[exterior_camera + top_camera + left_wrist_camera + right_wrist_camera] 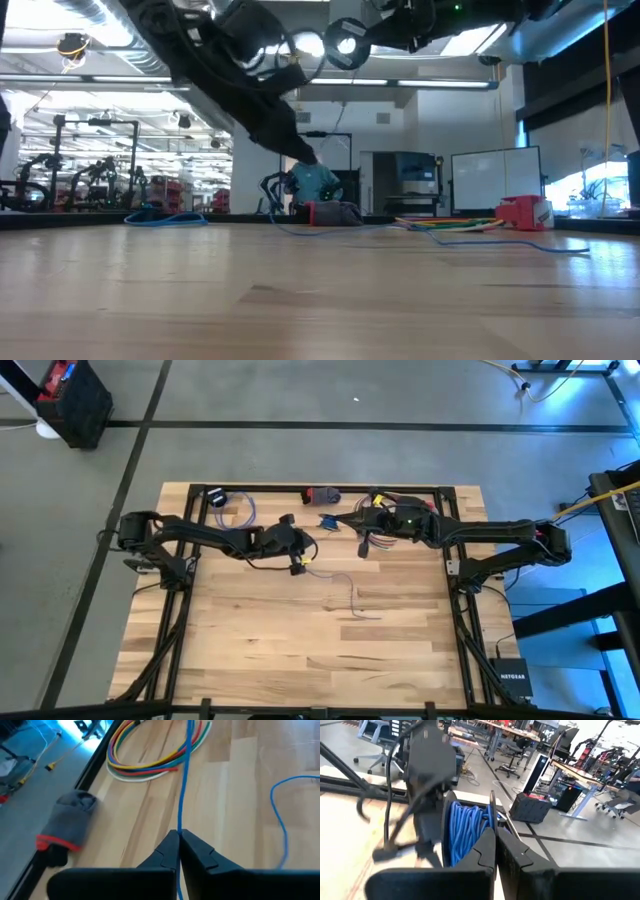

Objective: Coil cords
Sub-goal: Coil the blue wire on the black spool

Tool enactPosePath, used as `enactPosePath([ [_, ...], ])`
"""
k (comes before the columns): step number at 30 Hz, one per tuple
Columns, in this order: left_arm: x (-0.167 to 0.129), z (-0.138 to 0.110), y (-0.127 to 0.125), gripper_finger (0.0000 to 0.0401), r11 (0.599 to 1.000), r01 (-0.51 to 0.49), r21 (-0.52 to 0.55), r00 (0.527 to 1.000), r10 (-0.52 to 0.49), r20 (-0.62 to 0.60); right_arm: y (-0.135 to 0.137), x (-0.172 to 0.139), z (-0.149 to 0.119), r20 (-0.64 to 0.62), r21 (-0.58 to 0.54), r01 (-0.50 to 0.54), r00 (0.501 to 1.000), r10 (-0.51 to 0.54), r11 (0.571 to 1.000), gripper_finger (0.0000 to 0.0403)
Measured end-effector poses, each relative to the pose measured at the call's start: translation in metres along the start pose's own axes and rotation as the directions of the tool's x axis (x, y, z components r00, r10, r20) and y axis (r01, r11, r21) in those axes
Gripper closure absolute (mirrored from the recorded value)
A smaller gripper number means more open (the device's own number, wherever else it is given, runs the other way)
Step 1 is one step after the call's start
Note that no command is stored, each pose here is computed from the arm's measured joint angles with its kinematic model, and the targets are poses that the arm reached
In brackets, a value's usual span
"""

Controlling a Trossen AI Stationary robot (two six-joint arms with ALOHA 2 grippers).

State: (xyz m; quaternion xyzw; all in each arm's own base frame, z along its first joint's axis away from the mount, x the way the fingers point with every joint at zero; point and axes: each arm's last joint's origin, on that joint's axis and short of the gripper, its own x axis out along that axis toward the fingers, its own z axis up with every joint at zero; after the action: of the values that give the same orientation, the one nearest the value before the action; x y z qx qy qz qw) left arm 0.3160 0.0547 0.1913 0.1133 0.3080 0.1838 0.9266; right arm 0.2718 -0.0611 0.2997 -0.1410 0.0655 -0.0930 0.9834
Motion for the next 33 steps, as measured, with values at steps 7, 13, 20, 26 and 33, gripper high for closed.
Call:
enactPosePath([
  [7, -0.038, 0.011, 0.019, 0.0399, 0.997, -0.015, -0.074, 1.0, 0.015, -0.001, 0.003, 0.0, -0.006, -0.06, -0.034, -0.051, 0.997, 0.049, 0.998, 0.0393],
  [13, -0.067, 0.014, 0.044, 0.04, 0.987, -0.049, -0.151, 0.999, 0.049, -0.003, 0.005, -0.001, -0.01, -0.097, -0.072, -0.092, 0.992, 0.085, 0.993, 0.0393],
  [20, -0.091, 0.021, 0.06, 0.04, 0.972, 0.054, -0.228, 0.993, -0.03, 0.111, 0.007, 0.007, -0.021, -0.151, -0.137, -0.096, 0.986, 0.075, 0.986, 0.0393],
  [26, -0.095, 0.033, 0.058, 0.04, 0.942, 0.174, -0.286, 0.964, -0.104, 0.244, 0.007, 0.023, -0.035, -0.204, -0.212, 0.006, 0.978, -0.05, 0.977, 0.0393],
  [33, -0.086, 0.046, 0.046, 0.04, 0.923, 0.233, -0.306, 0.925, -0.114, 0.363, 0.009, 0.038, -0.044, -0.173, -0.215, 0.029, 0.983, -0.067, 0.976, 0.0393],
])
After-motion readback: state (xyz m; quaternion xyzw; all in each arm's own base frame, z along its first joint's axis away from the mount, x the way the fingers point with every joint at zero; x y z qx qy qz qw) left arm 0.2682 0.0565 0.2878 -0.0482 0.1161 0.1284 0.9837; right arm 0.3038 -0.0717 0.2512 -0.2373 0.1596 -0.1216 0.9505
